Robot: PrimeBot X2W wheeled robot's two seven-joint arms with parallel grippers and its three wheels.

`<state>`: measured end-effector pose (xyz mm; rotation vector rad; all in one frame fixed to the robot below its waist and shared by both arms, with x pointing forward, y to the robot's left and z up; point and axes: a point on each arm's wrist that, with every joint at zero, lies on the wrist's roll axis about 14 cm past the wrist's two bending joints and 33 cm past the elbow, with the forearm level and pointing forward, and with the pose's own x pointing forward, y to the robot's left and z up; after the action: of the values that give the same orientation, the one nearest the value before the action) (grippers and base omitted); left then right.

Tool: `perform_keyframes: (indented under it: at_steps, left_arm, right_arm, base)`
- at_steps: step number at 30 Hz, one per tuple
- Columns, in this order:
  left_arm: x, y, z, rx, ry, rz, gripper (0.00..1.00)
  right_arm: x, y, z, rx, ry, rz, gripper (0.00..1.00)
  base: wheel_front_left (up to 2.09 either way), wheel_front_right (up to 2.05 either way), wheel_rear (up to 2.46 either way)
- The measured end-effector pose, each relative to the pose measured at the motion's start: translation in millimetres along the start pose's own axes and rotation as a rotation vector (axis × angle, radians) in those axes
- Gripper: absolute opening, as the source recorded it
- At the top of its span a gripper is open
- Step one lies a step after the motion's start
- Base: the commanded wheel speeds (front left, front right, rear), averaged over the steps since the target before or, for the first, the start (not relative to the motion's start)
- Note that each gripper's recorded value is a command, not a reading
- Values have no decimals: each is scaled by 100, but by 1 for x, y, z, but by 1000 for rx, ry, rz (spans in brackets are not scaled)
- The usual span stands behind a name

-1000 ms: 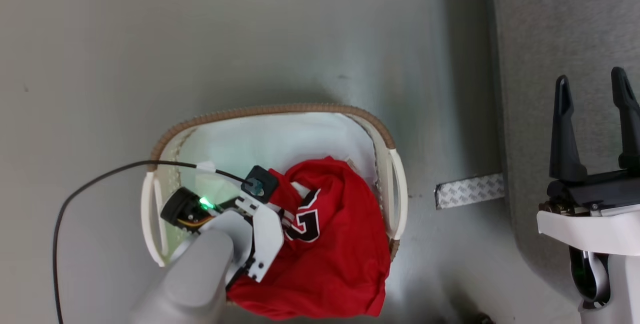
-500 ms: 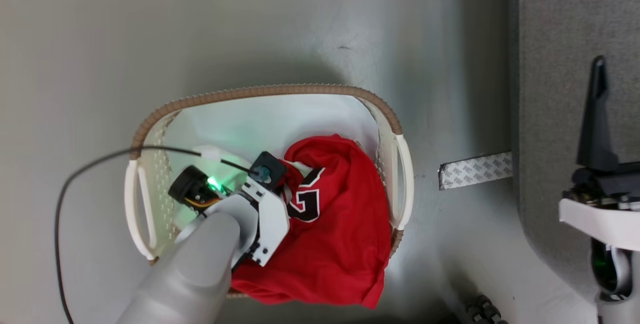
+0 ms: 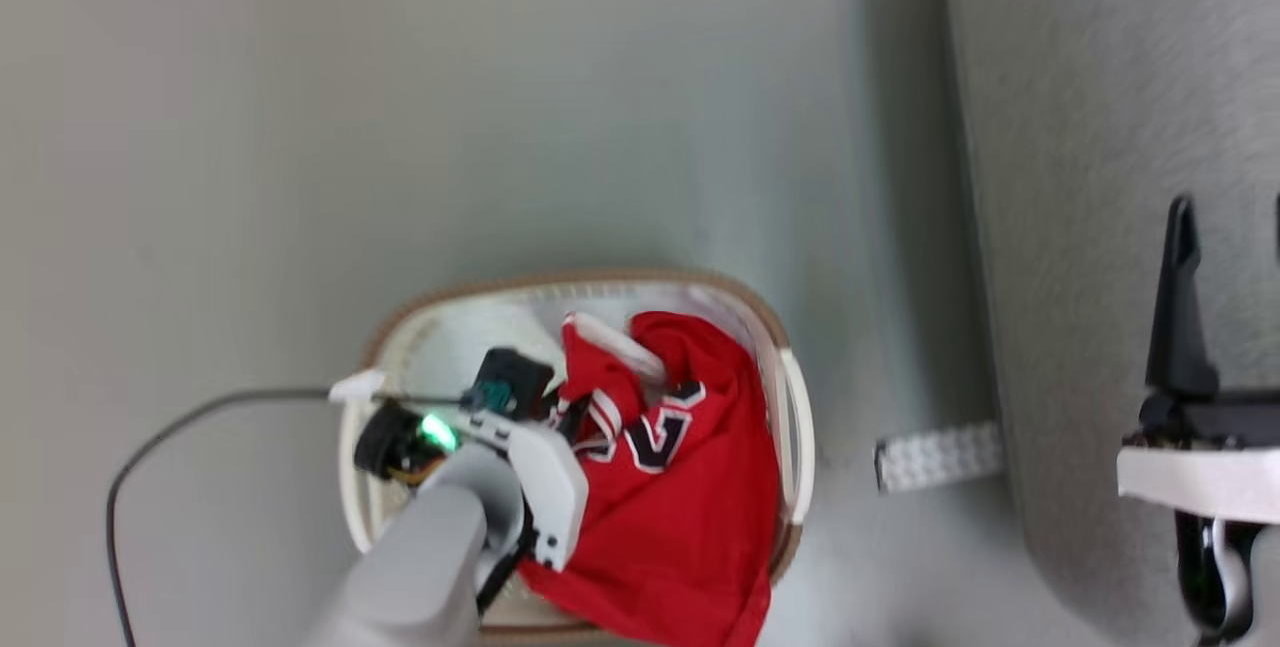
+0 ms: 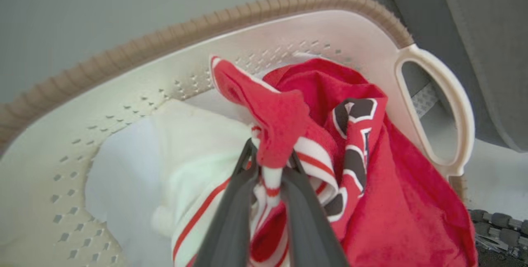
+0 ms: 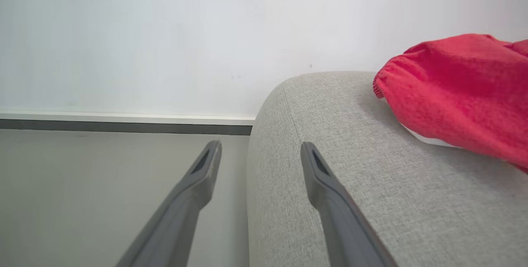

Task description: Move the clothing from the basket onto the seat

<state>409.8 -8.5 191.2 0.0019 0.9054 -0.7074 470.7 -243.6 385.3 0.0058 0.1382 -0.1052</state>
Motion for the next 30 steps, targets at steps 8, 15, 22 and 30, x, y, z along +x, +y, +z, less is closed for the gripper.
perform_keyframes:
  at_steps: [8,15,22,30]
  left_arm:
    - [-66,-11,62,-16,-210,78,0]
    - [-132,-20,123,0,-430,173,0]
    - [-206,-30,175,44,-638,250,0]
    - [-273,-55,210,96,-803,271,0]
  right_arm:
    - [-42,7,36,23,-41,20,100]
    - [-73,16,69,34,-113,50,100]
    - [-101,23,94,36,-182,80,100]
    - [-127,24,106,35,-225,91,100]
  base:
    - [0,0,0]
    - [0,0,0]
    - [0,0,0]
    - [0,0,0]
